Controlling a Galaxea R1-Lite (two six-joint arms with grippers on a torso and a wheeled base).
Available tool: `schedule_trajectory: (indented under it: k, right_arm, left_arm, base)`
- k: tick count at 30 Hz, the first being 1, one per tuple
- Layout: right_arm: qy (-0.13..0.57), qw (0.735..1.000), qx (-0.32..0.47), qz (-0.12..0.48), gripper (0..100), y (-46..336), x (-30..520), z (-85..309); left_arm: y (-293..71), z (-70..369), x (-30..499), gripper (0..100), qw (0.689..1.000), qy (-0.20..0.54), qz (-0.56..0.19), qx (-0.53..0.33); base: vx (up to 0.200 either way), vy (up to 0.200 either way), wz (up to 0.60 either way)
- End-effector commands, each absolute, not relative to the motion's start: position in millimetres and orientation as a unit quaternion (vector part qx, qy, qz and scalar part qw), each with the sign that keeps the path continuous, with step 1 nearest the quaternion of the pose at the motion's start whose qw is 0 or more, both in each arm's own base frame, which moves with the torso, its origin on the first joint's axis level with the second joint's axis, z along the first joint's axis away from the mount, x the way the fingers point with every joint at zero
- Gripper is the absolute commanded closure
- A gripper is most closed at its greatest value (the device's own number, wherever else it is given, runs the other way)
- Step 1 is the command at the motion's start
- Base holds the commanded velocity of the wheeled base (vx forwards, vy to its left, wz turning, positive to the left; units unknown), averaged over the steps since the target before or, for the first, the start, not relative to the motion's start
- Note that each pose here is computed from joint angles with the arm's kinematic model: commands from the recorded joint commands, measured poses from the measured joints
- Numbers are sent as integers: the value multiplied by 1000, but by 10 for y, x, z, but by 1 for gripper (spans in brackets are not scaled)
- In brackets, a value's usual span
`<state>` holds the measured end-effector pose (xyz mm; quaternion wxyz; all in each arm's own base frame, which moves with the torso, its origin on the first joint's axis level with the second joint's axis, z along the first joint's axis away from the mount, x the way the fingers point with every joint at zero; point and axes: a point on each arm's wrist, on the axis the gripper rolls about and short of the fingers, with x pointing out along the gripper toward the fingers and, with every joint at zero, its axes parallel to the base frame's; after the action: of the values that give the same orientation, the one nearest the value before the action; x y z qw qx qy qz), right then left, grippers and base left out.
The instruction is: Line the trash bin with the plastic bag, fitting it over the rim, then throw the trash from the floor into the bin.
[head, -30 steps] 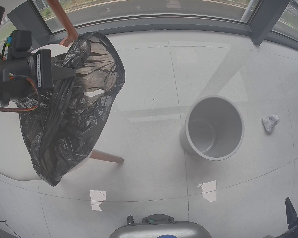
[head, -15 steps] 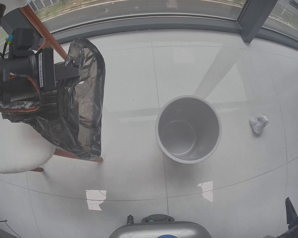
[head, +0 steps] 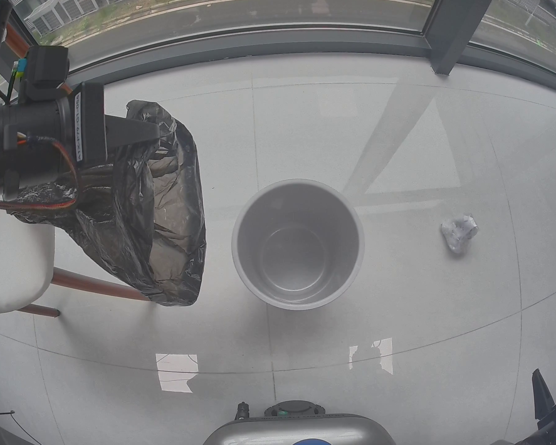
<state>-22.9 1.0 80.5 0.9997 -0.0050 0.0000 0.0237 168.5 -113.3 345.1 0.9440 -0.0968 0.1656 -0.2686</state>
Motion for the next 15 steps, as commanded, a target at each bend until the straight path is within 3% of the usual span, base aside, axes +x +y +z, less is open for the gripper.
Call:
schedule_trajectory:
  k: [1, 4, 13, 15]
  right_arm:
    - [1, 1000, -6, 24, 0, 10, -228, 753]
    - [1, 1000, -5, 24, 0, 10, -228, 753]
    - [1, 1000, -5, 24, 0, 10, -228, 753]
    - [1, 1000, -5, 24, 0, 10, -228, 753]
  left_arm:
    - [-1155, 3423, 1673, 100, 942, 171, -273, -95]
    - [-1177, 3397, 1671, 100, 940, 176, -277, -93]
    - [-1261, 3384, 1706, 100, 937, 171, -289, -92]
    - [-1280, 3383, 1726, 100, 937, 169, -290, -92]
  base:
    - [0, -200, 0]
    - [0, -200, 0]
    - [0, 0, 0]
    - [0, -200, 0]
